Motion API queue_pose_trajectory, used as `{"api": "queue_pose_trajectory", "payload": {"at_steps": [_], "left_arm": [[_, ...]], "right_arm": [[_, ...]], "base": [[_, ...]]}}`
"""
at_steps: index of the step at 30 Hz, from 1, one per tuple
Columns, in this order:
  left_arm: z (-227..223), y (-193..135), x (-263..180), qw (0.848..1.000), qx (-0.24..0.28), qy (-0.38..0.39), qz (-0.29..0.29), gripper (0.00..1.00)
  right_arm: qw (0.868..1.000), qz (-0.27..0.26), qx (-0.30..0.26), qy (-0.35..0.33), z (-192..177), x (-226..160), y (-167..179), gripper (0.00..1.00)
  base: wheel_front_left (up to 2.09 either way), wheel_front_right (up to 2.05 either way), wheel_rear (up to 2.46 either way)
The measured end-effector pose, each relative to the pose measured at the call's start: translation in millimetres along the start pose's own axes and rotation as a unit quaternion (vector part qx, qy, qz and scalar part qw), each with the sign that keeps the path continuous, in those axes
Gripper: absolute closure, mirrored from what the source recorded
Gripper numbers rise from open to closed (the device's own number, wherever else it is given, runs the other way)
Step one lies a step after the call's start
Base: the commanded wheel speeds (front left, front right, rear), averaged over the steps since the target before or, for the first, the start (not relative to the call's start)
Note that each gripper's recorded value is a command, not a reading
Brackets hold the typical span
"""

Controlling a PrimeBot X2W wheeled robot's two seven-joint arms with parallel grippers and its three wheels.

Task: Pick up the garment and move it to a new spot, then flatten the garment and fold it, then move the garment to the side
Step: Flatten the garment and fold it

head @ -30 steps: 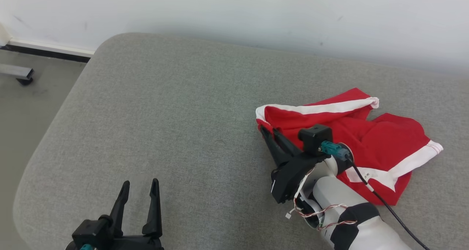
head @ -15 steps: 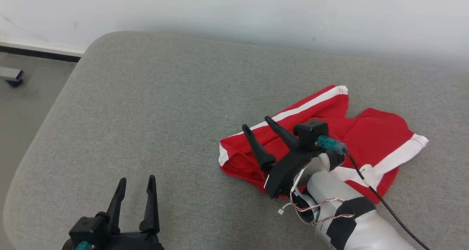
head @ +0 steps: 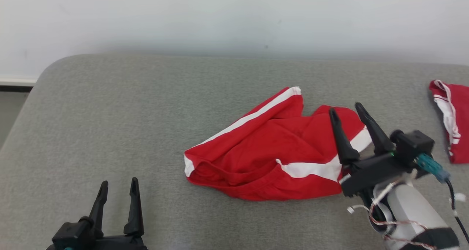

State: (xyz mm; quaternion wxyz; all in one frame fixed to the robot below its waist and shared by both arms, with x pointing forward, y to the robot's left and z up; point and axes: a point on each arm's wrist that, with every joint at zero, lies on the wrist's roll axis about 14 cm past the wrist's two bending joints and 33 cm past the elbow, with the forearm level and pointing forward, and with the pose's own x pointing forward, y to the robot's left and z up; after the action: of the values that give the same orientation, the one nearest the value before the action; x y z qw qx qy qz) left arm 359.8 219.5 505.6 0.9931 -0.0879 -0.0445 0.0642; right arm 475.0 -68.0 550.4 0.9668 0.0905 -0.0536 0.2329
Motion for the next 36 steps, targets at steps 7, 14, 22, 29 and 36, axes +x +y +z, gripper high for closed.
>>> {"api": "queue_pose_trajectory", "payload": {"at_steps": [7,14,22,29,36], "left_arm": [[-2,-19,8,1.0,0.002,0.001,-0.029,0.0],[-2,-31,10,0.999,0.0,-0.001,-0.047,0.0],[-7,-43,9,0.998,-0.002,0.006,-0.064,0.0],[-5,-76,19,0.993,-0.007,0.002,-0.117,0.0],[-13,-147,40,0.974,-0.012,0.014,-0.225,0.0]], "right_arm": [[0.996,-0.087,-0.017,-0.015,5,-71,-46,0.0],[0.99,-0.14,-0.018,-0.012,-1,-123,-58,0.0],[0.985,-0.17,0.0,-0.004,-10,-148,-58,0.0],[0.985,-0.173,0.001,-0.007,-9,-148,-58,0.0],[0.981,-0.192,0.0,-0.008,-8,-154,-68,0.0]], "base": [[0.0,0.0,0.0],[0.0,0.0,0.0],[0.0,0.0,0.0],[0.0,0.0,0.0],[0.0,0.0,0.0]]}}
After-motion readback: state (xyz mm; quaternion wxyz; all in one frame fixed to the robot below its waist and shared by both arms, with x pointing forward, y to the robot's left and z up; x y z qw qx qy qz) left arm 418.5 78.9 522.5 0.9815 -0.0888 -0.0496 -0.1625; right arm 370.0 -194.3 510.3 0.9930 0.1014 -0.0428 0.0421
